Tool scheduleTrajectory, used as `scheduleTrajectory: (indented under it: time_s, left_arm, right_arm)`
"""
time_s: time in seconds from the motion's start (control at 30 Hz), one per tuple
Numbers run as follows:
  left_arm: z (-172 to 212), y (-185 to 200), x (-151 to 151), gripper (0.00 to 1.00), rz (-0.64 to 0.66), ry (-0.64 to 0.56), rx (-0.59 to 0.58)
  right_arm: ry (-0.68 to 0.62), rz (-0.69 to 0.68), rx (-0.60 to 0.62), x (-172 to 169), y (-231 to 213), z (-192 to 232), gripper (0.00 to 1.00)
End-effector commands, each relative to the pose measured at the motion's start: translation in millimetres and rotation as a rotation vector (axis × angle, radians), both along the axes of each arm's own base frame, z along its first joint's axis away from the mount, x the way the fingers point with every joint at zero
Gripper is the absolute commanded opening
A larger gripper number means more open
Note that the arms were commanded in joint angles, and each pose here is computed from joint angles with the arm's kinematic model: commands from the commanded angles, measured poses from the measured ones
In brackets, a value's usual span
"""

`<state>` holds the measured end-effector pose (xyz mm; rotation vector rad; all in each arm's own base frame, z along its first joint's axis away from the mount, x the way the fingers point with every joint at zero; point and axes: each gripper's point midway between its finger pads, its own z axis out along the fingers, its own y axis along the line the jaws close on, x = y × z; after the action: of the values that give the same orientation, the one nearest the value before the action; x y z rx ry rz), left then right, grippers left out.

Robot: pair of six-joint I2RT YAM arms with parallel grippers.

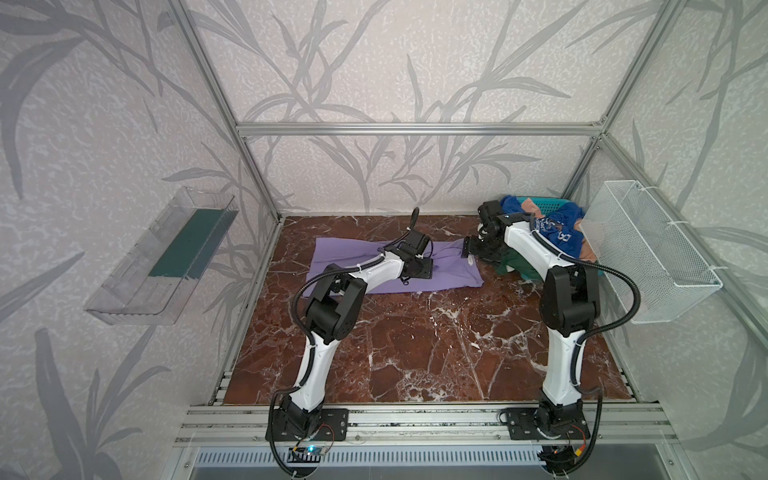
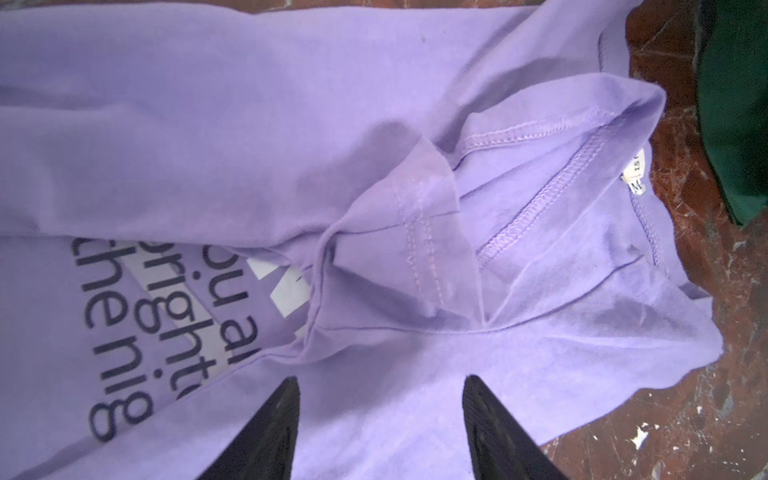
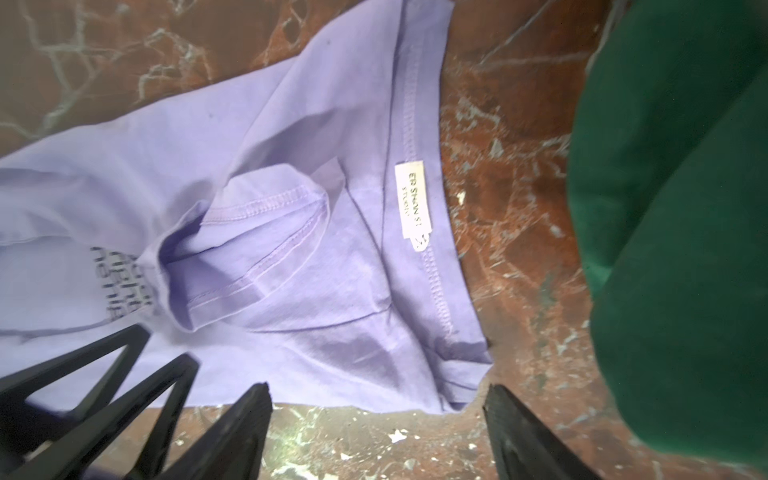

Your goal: Fold and stack the t-shirts

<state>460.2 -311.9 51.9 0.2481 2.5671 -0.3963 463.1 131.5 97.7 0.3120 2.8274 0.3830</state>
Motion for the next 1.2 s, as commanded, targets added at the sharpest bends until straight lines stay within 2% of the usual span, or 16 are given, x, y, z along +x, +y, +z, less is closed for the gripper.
scheduleTrajectory:
  time_s: [0.0,0.17,0.37,0.67,0.77,0.93,1.17]
  left_arm:
    - [-9.2,-6.3,0.4,0.63,-0.048,0.004,0.064]
    - [-17.7,-10.4,16.5,0.63,-0.051,-0.017,0.117]
    - [-17.1,-9.7,42.3,0.66,-0.014,-0.077,0.165]
    - [-12.2,-0.3,71.7,0.68,0.11,-0.06,0.078]
    - [-10.6,2.5,78.8,0.68,0.13,-0.055,0.039]
    - [-13.2,11.3,94.6,0.68,0.195,-0.02,-0.037]
    - [-15.8,19.8,108.2,0.69,0.224,-0.001,-0.044]
  right_arm:
    - [-0.009,-0.024,0.109,2.0,7.2,-11.6,0.81]
    - [0.049,-0.036,0.141,-12.1,4.0,-44.7,0.8]
    - [0.154,-0.024,0.018,-25.8,-15.0,-85.0,0.79]
    - [0.198,-0.02,-0.05,-39.4,-26.9,-102.6,0.78]
    - [0.223,-0.01,-0.084,-40.5,-31.5,-109.0,0.75]
    - [0.246,-0.014,-0.119,-44.2,-36.7,-112.2,0.62]
    - [0.249,-0.009,-0.132,-49.1,-39.6,-111.4,0.6]
